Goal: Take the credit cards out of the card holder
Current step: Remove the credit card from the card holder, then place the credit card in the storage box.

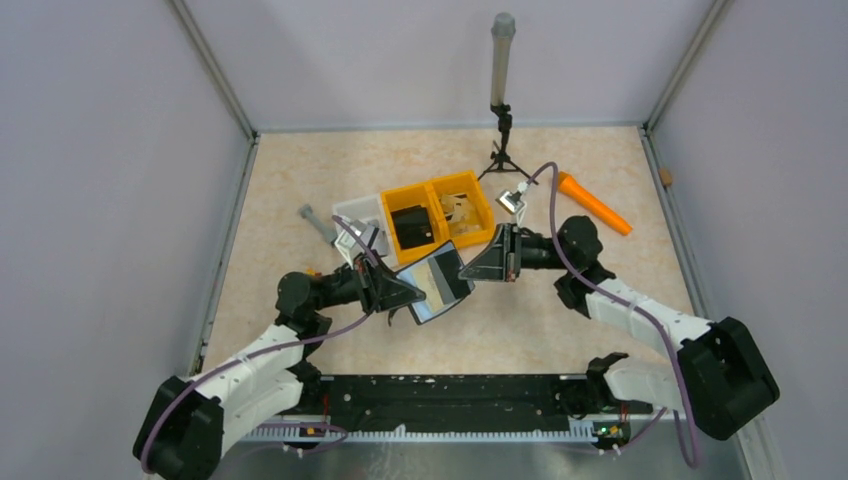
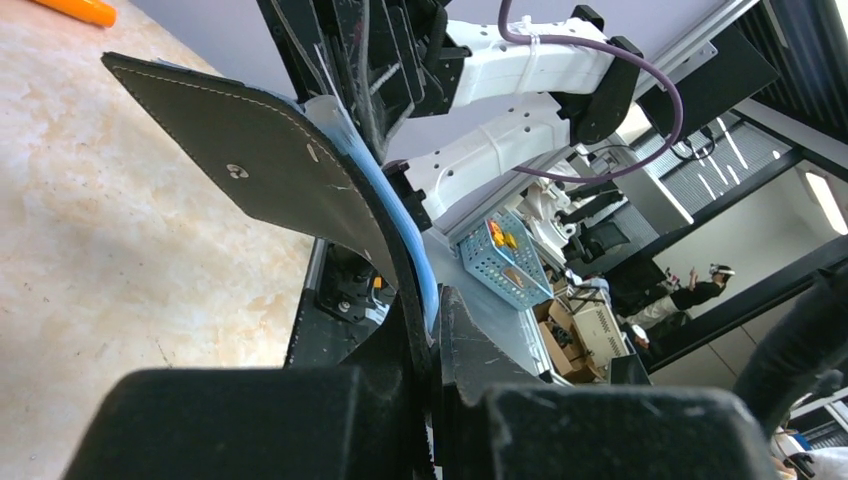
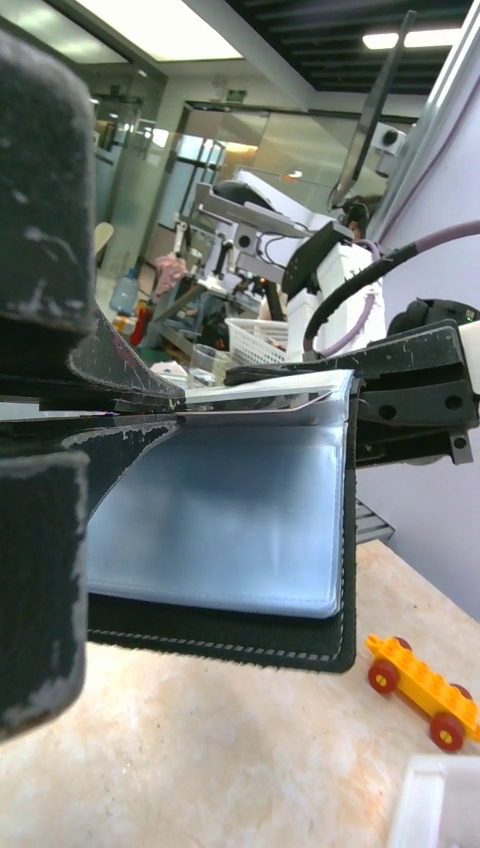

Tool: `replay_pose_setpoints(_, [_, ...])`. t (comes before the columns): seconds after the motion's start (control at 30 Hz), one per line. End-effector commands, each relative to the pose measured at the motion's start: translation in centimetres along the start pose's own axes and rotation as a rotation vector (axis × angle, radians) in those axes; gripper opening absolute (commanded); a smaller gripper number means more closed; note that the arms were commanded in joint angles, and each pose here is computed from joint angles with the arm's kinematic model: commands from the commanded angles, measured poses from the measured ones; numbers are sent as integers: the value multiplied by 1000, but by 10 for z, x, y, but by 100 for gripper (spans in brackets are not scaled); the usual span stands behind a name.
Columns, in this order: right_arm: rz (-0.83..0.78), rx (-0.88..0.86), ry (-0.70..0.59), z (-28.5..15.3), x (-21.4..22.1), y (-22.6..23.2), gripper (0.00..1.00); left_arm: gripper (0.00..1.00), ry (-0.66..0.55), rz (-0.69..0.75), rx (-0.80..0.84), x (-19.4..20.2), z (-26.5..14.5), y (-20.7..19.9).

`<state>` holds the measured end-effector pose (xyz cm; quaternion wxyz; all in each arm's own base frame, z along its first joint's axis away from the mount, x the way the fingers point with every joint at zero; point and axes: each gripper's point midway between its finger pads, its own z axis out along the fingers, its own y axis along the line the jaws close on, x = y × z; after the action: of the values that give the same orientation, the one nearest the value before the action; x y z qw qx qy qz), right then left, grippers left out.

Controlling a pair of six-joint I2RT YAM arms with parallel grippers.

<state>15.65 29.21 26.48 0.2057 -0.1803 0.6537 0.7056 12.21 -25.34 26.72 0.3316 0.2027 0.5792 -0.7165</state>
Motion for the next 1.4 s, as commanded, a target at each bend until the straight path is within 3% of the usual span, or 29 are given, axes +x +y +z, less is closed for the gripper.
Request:
replay_pose_setpoints(0.0, [-73,0,-16,-10,-8,-3,0,0,11,63,61,2,-6,-18])
replay_pose_setpoints(0.23, [-98,15,7,-13,-9,-8,0,0,34,81,52,2,-11,-26])
replay_pose_setpoints(0.33, [-101,88,-49,-22,-19,-21,0,0,10,91,-75,-2,-15,-9])
replay_pose_setpoints(0.47, [-107,223,-121,-31,-32,-48,0,0,-31,135,-403,-13,-33,36])
replay_pose_setpoints(0.63, [-182,455,-192,-41,-53,-79,0,0,-111,197,-530,-35,-45,41])
replay_pose_setpoints(0.7, [-263,552,-196,-37,-64,-84,0,0,-169,215,-653,-46,-59,51])
replay_pose_setpoints(0.83, [-485,726,-83,-14,-65,-101,0,0,-303,277,-902,-72,-98,60])
replay_pose_setpoints(1.03, [-903,758,7,38,-79,-112,0,0,-361,239,-1235,-92,-147,64])
replay_pose_setpoints(1.2, [-1123,872,140,63,-104,-154,0,0,-461,266,-1326,-102,-170,57])
replay_pose_setpoints(1.37, [-1330,975,227,77,-131,-184,0,0,-472,283,-1343,-103,-176,51])
